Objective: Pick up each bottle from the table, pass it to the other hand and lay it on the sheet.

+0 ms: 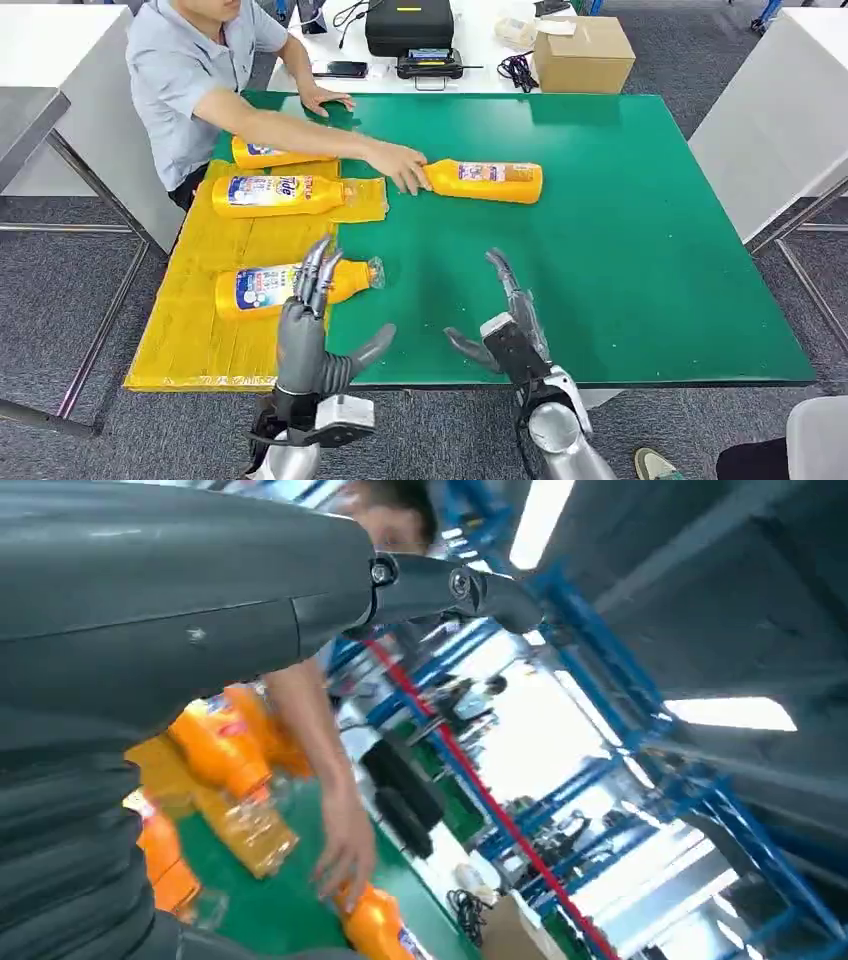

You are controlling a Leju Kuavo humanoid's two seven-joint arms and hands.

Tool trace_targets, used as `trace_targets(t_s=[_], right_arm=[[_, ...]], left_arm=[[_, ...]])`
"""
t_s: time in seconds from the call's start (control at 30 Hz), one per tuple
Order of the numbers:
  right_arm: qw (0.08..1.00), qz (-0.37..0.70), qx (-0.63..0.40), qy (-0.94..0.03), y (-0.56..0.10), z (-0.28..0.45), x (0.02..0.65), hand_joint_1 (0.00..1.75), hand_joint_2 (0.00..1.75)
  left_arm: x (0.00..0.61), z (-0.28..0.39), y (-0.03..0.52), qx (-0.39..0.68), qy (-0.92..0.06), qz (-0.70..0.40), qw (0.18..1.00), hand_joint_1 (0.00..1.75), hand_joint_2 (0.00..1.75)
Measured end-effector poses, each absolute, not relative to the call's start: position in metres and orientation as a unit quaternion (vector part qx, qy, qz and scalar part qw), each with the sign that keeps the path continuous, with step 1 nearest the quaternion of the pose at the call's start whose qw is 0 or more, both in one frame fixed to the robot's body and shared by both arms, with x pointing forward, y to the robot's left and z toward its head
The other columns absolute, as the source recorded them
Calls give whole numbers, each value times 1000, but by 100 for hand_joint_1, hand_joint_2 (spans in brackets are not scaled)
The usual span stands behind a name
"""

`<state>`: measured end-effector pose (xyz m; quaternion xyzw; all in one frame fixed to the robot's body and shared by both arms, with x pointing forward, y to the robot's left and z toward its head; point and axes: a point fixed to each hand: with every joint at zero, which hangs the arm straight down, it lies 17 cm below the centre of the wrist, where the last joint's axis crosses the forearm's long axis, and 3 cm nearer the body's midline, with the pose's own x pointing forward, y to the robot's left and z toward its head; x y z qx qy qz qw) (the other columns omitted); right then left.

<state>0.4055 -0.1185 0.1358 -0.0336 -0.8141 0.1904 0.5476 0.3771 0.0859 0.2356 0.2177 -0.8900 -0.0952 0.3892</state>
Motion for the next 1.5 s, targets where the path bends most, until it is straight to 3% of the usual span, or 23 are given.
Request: trace_targets(t_s=[0.23,0.4,0.53,1.17,1.5], right_arm=[[540,198,-66,-816,-123,138,405,0,175],[463,302,-272,-788,-151,137,409,0,175],[443,353,-329,-755,-175,122,409,0,175],[545,447,-332,-627,-234,36,411,0,175],[514,481,-396,-590,-268,36,424,0,175]], left_arm=[[379,234,90,212,-887,-81,402,0,175],[379,225,84,173,-879,-61,439,0,175],[375,222,76,164,-878,-75,443,0,175],[362,229,59,154,-879,-98,440,0,175],[360,227,51,136,-882,-106,438,0,175]])
